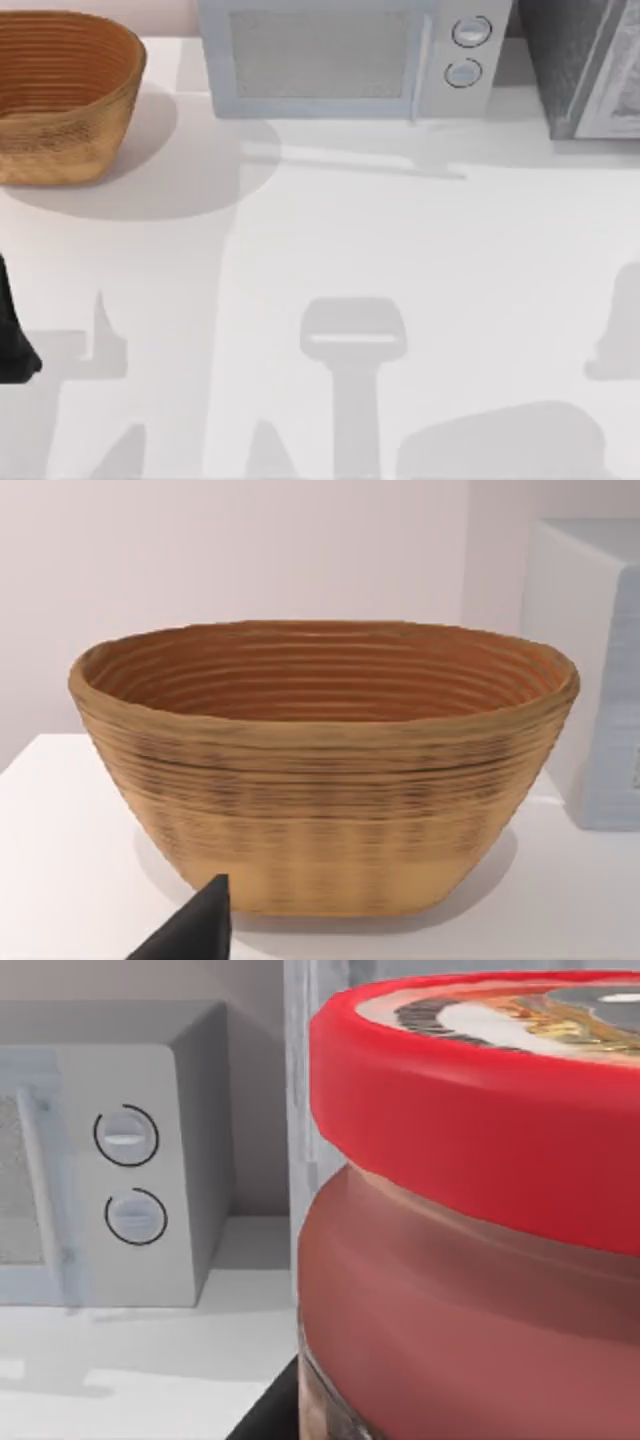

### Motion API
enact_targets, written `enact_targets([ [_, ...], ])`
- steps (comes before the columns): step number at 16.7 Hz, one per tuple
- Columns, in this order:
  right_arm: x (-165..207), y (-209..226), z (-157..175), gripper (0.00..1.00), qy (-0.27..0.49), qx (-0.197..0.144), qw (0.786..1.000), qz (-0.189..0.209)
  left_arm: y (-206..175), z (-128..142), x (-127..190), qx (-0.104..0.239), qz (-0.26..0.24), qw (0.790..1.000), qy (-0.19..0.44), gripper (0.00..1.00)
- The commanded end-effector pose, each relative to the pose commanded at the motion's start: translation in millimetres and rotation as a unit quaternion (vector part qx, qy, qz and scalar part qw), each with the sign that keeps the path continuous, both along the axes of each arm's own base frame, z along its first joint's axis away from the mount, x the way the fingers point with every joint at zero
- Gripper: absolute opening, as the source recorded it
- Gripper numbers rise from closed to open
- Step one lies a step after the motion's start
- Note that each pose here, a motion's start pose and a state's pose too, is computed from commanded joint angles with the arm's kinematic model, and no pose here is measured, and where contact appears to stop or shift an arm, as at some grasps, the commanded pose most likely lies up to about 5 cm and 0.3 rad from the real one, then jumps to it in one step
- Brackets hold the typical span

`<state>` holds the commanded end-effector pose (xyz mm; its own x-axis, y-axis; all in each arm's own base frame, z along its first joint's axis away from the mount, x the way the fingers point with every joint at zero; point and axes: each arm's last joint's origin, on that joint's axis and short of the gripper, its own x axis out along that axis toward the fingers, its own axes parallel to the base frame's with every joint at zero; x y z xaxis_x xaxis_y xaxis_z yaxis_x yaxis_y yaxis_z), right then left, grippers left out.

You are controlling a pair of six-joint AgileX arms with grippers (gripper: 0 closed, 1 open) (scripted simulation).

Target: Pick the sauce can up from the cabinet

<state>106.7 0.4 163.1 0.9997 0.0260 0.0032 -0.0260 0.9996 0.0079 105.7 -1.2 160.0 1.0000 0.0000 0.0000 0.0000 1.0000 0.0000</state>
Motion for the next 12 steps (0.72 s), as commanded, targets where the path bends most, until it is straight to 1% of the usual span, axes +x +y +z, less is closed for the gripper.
enact_targets([
  [4, 8.5, 6.1, 21.9, 0.00, -0.017, 0.018, 0.998, 0.061, 0.0, 0.0, 0.0, 0.000, 0.000, 1.000, 0.000, 1.00],
  [12, 54.8, 12.5, 56.3, 0.00, -0.021, 0.045, 0.986, 0.156, 0.0, 0.0, 0.0, 0.000, 0.000, 1.000, 0.000, 1.00],
])
